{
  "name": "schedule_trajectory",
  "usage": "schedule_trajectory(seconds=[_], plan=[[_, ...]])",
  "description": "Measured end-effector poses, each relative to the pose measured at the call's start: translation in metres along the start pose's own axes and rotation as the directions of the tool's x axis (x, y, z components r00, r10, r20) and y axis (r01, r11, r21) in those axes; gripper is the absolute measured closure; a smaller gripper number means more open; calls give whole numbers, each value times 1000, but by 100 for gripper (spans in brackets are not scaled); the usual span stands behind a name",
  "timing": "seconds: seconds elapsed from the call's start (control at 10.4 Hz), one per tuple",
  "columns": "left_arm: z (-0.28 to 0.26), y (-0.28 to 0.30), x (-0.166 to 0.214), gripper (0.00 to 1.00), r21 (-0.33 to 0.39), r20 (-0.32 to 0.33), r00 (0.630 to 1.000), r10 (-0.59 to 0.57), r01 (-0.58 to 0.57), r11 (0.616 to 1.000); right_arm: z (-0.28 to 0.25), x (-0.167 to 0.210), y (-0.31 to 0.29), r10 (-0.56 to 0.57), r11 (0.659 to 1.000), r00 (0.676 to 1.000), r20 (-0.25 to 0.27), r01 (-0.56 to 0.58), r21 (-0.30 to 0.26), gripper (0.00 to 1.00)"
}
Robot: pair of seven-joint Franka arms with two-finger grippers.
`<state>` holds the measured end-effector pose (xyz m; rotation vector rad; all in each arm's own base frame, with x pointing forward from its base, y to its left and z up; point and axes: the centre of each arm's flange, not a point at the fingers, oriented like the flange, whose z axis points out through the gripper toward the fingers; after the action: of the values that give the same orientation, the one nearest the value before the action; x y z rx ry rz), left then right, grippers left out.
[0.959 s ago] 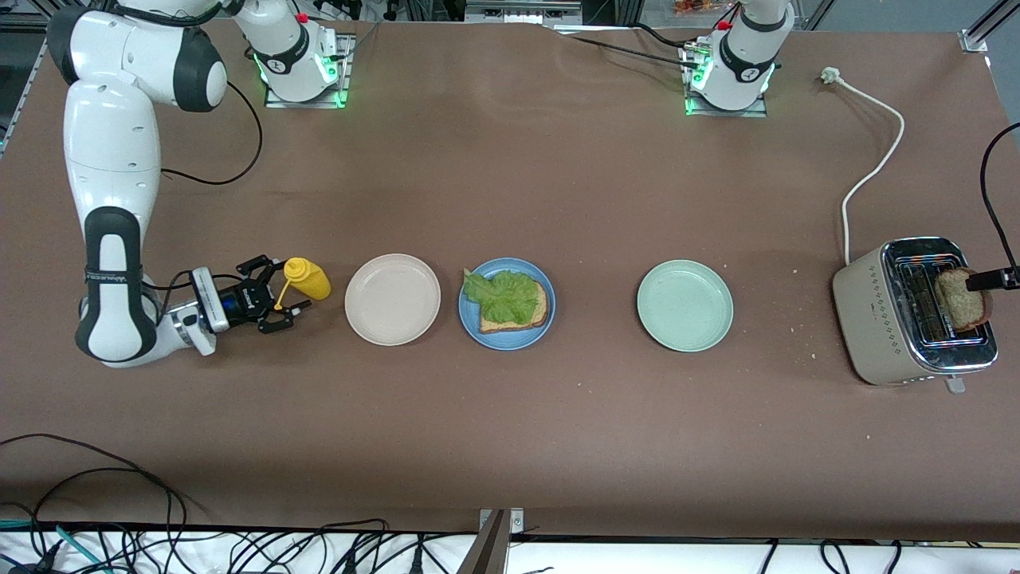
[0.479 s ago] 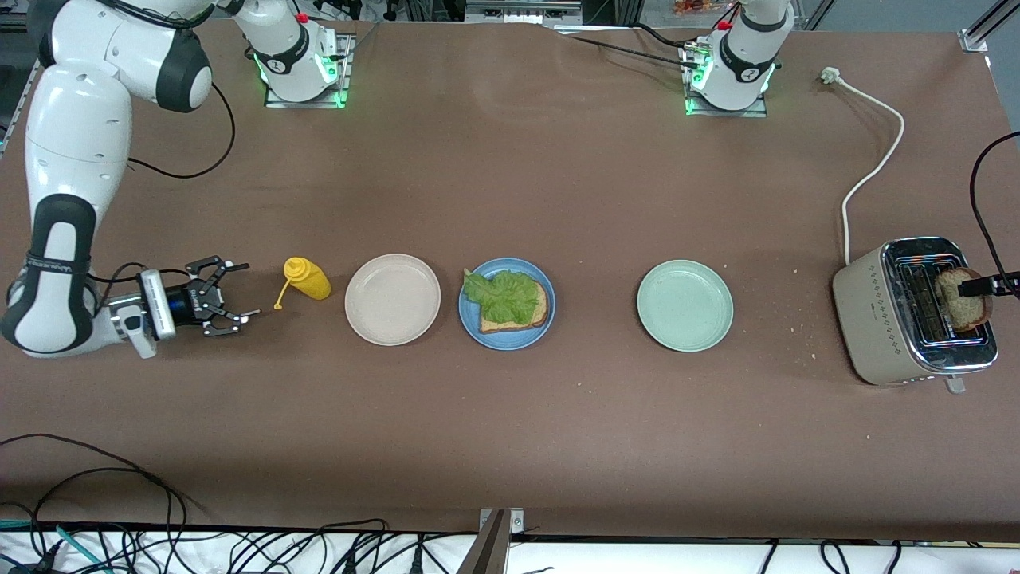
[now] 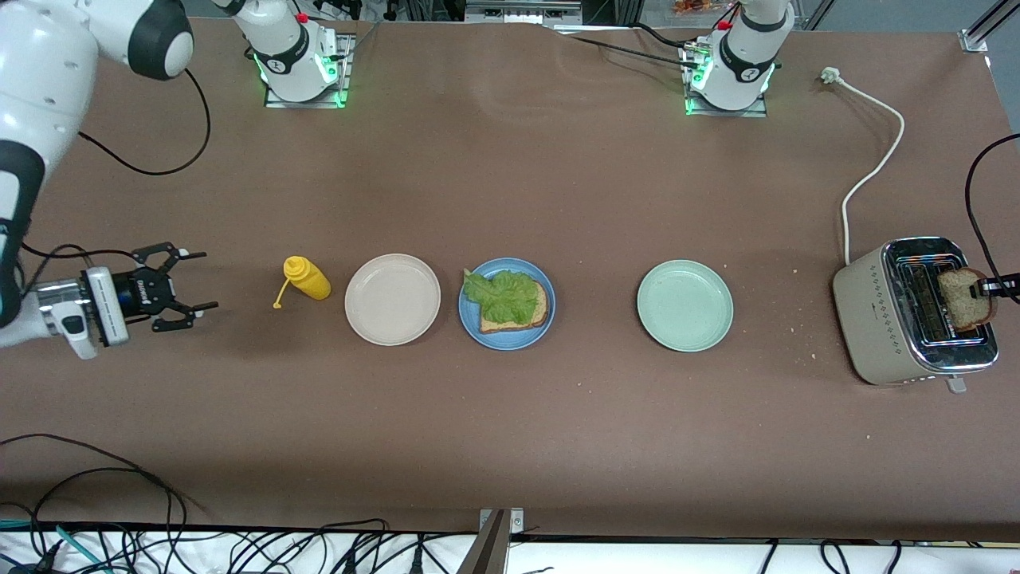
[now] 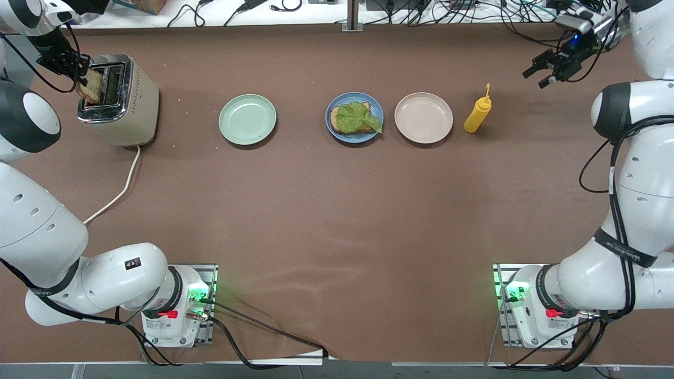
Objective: Make sandwich in blue plate with both arms
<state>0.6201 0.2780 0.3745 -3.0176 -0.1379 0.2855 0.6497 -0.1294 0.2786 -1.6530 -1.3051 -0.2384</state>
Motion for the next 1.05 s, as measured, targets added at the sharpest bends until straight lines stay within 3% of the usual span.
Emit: schedule_trajectory(seconds=[0.29, 0.67, 0.86, 0.96, 1.05], plan=[[-1, 3, 1, 88, 0, -2, 1000, 6, -6, 1000, -22, 99, -42, 188, 980, 971, 146, -177, -87, 0], [-33, 6, 5, 92, 8, -25, 999, 46, -46, 999, -48, 154, -79, 359, 923, 899, 250, -302, -238, 0], [-66, 12, 0, 92, 7, -19, 998, 53, -53, 999, -56, 187, -107, 465, 866, 829, 312, -351, -357, 0], [-82, 16, -5, 92, 7, -15, 998, 58, -58, 998, -62, 204, -124, 535, 814, 788, 305, -385, -434, 0], [-96, 20, -9, 92, 8, -14, 998, 64, -64, 998, -63, 215, -137, 615, 746, 743, 262, -442, -498, 0]])
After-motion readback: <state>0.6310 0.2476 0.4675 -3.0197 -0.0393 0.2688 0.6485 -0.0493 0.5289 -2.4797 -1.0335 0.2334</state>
